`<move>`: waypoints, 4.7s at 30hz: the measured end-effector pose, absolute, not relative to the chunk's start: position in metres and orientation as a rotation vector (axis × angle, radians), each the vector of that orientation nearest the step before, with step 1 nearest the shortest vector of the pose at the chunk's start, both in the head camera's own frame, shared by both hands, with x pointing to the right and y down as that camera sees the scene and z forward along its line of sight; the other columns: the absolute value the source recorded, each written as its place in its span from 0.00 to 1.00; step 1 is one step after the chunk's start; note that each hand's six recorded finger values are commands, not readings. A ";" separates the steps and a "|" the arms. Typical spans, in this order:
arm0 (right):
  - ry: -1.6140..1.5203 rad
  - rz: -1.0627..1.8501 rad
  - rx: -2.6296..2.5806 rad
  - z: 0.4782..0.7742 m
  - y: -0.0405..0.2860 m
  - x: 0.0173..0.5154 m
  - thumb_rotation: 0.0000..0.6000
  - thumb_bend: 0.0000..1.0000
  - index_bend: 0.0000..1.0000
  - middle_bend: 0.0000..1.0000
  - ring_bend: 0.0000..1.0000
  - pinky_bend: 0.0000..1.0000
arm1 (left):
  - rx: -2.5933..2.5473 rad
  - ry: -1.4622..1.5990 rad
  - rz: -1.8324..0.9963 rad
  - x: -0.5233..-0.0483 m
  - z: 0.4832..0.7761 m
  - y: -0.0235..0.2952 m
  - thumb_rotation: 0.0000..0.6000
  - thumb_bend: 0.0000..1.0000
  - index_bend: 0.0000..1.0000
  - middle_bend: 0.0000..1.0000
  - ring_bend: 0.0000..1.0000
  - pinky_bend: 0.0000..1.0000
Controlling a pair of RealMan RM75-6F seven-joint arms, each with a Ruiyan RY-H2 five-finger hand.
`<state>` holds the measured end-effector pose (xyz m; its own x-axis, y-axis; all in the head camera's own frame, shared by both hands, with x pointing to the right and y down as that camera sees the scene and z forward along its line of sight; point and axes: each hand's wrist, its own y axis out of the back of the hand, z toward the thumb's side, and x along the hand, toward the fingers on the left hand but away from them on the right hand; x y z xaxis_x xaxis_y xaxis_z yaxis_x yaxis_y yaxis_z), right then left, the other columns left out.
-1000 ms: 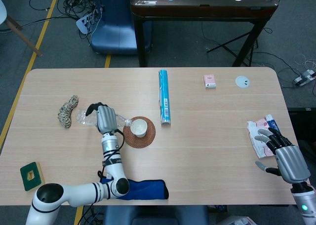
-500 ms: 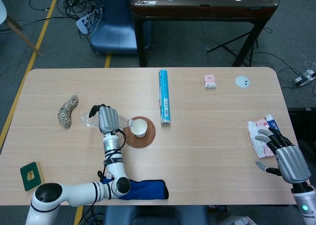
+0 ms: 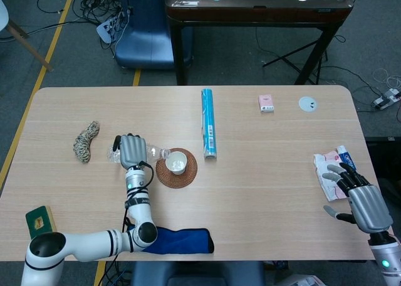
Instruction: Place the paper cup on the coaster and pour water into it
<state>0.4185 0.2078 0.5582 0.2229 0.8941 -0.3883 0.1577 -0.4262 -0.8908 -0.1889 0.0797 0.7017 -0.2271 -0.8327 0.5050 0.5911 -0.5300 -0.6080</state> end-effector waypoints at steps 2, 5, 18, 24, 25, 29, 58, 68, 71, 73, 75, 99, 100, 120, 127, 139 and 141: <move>-0.979 1.259 -1.758 0.559 0.208 0.418 1.00 0.01 0.30 0.20 0.11 0.32 | -1.067 0.423 -1.881 -0.192 0.700 0.079 1.00 0.13 0.67 0.75 0.49 0.54; -0.976 1.261 -1.759 0.560 0.208 0.418 1.00 0.01 0.30 0.20 0.11 0.32 | -1.131 0.522 -1.863 -0.199 0.696 0.077 1.00 0.13 0.67 0.75 0.49 0.54; -0.965 1.276 -1.761 0.563 0.207 0.418 1.00 0.01 0.30 0.20 0.11 0.32 | -1.379 0.782 -1.867 -0.238 0.684 0.088 1.00 0.13 0.68 0.75 0.49 0.54; -0.953 1.284 -1.766 0.567 0.208 0.417 1.00 0.01 0.30 0.20 0.11 0.32 | -1.489 0.913 -1.849 -0.250 0.681 0.094 1.00 0.13 0.68 0.75 0.50 0.53; -0.951 1.285 -1.768 0.567 0.209 0.416 1.00 0.01 0.30 0.20 0.11 0.32 | -1.505 0.934 -1.846 -0.252 0.680 0.095 1.00 0.13 0.68 0.75 0.50 0.53; -0.938 1.287 -1.781 0.568 0.210 0.415 1.00 0.01 0.30 0.20 0.11 0.32 | -1.587 1.030 -1.854 -0.261 0.680 0.099 1.00 0.13 0.68 0.75 0.50 0.53; -0.935 1.292 -1.771 0.569 0.210 0.415 1.00 0.01 0.30 0.20 0.11 0.32 | -1.724 1.424 -1.873 -0.304 0.703 0.116 1.00 0.13 0.67 0.75 0.49 0.53; -0.929 1.296 -1.768 0.570 0.211 0.414 1.00 0.01 0.30 0.20 0.11 0.32 | -1.730 1.433 -1.934 -0.316 0.709 0.122 1.00 0.13 0.65 0.75 0.49 0.51; -0.927 1.298 -1.767 0.571 0.211 0.415 1.00 0.01 0.30 0.20 0.11 0.32 | -1.738 1.424 -1.944 -0.317 0.710 0.122 1.00 0.13 0.62 0.75 0.48 0.51; -0.927 1.299 -1.768 0.571 0.211 0.414 1.00 0.01 0.30 0.20 0.11 0.32 | -1.743 1.431 -1.942 -0.318 0.710 0.122 1.00 0.13 0.61 0.75 0.48 0.50; -0.926 1.299 -1.768 0.571 0.211 0.414 1.00 0.01 0.30 0.20 0.11 0.32 | -1.755 1.443 -1.940 -0.318 0.711 0.123 1.00 0.13 0.59 0.74 0.48 0.50; -0.923 1.303 -1.761 0.573 0.211 0.414 1.00 0.01 0.30 0.20 0.11 0.32 | -1.832 1.452 -1.951 -0.323 0.716 0.127 1.00 0.13 0.37 0.43 0.30 0.38; -0.923 1.303 -1.761 0.573 0.211 0.414 1.00 0.01 0.30 0.20 0.11 0.32 | -1.833 1.449 -1.952 -0.323 0.716 0.128 1.00 0.13 0.36 0.41 0.29 0.38; -0.923 1.302 -1.763 0.572 0.211 0.413 1.00 0.01 0.30 0.20 0.11 0.32 | -1.870 1.453 -1.911 -0.320 0.713 0.128 1.00 0.12 0.22 0.12 0.08 0.28; -0.922 1.301 -1.762 0.572 0.212 0.413 1.00 0.01 0.30 0.20 0.11 0.32 | -1.879 1.447 -1.912 -0.322 0.713 0.130 1.00 0.11 0.15 0.07 0.06 0.26; -0.921 1.297 -1.762 0.572 0.212 0.412 1.00 0.01 0.30 0.20 0.11 0.32 | -1.893 1.425 -1.912 -0.326 0.710 0.134 1.00 0.10 0.07 0.04 0.03 0.21; -0.923 1.296 -1.761 0.571 0.212 0.413 1.00 0.01 0.30 0.20 0.11 0.32 | -1.895 1.418 -1.914 -0.326 0.709 0.135 1.00 0.09 0.05 0.02 0.01 0.19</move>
<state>0.4125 0.2121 0.5713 0.2274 0.8755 -0.4264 0.1161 -0.4591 -0.8807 -0.3258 0.1345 0.7092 -0.2219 -0.6400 0.7356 -0.5171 -0.5624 -0.6453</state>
